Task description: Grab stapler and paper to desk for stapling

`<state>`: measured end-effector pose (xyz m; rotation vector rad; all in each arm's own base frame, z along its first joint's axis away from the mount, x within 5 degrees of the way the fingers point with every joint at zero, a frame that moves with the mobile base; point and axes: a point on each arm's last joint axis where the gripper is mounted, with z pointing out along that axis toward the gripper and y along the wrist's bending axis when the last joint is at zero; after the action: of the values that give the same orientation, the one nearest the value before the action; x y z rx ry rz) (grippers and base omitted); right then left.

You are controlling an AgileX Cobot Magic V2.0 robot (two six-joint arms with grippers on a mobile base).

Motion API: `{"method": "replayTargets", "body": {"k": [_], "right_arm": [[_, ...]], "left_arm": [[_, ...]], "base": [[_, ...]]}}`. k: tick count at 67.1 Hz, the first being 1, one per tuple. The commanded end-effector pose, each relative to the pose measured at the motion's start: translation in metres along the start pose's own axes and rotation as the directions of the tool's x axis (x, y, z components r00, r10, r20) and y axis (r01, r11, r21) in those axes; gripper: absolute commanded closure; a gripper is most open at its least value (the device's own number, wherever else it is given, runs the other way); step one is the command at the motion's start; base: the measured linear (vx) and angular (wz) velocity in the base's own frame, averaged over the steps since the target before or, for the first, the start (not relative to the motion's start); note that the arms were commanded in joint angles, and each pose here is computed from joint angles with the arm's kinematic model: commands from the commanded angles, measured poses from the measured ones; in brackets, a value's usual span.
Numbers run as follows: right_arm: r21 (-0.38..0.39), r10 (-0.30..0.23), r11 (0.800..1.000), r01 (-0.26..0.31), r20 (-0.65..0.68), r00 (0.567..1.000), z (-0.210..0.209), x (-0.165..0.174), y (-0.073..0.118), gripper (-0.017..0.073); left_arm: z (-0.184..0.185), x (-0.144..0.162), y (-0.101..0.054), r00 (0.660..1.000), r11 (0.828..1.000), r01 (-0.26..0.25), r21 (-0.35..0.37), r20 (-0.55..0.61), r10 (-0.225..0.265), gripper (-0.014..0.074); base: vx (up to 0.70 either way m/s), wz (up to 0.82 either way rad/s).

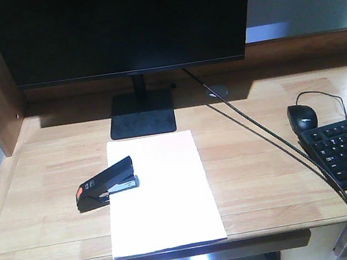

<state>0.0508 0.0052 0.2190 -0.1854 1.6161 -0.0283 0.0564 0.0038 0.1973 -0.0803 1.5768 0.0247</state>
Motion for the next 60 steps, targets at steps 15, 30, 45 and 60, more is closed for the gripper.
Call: {"method": "replayTargets", "body": {"k": [15, 30, 45, 60], "right_arm": [[0.026, 0.046, 0.998, -0.05, 0.118, 0.992, 0.003, 0.005, -0.001, 0.0568], [0.021, 0.069, 0.997, -0.074, 0.162, 0.984, 0.005, 0.012, 0.001, 0.0568], [0.021, 0.067, 0.997, -0.072, 0.163, 0.984, 0.005, 0.012, 0.001, 0.0568], [0.021, 0.067, 0.997, -0.072, 0.163, 0.984, 0.005, 0.012, 0.001, 0.0568]], "left_arm": [[0.0, 0.002, 0.0, 0.999, 1.0, 0.0, 0.01, 0.055, -0.001, 0.06], [0.0, 0.002, 0.0, 0.999, 1.0, 0.0, 0.01, 0.055, -0.001, 0.06], [0.0, 0.002, 0.0, 0.999, 1.0, 0.0, 0.01, 0.055, -0.001, 0.06], [0.0, 0.002, 0.0, 0.999, 1.0, 0.0, 0.01, 0.055, -0.001, 0.06]], "base": [[0.0, 0.0], [0.0, 0.0], [0.0, 0.0], [0.0, 0.0]]}}
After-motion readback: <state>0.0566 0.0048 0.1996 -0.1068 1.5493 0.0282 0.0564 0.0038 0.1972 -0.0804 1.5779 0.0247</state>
